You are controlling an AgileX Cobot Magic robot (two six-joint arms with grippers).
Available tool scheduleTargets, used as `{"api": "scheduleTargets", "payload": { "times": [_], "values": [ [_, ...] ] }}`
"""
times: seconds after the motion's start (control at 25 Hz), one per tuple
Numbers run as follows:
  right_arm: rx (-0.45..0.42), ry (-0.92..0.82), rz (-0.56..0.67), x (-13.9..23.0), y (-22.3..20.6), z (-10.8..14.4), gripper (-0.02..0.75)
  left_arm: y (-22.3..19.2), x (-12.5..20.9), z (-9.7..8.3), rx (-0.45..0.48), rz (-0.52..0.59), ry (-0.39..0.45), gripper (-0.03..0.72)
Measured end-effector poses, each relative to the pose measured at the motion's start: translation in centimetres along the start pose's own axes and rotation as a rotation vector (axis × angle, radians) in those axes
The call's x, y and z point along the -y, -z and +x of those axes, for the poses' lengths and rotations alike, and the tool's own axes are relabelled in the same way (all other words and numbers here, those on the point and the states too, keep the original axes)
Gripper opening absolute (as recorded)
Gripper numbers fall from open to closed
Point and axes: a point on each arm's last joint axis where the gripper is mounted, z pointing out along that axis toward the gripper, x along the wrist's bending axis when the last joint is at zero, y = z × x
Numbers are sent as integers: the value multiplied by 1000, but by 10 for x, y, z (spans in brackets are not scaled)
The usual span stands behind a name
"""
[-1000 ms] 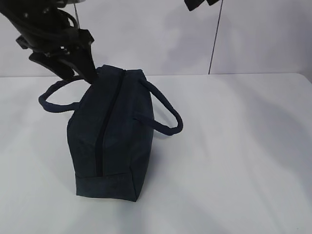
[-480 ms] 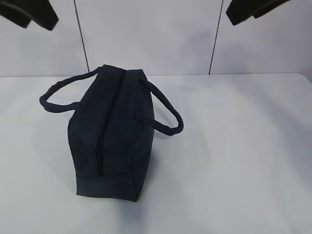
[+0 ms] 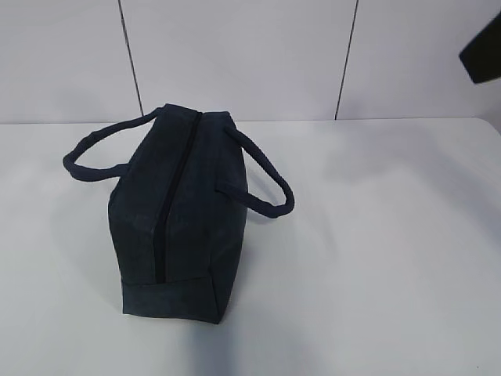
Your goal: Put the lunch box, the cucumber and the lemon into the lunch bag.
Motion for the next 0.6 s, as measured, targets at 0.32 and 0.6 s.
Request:
{"api": "scheduleTargets", "payload": {
  "times": [0.32, 0.6],
  "values": [
    [4, 4, -21, 47, 21, 13, 372, 58, 71, -11, -3, -153, -28, 358],
    [15, 16, -81, 95, 43, 26, 372, 98, 123, -24, 45, -318, -51, 314]
  ]
}}
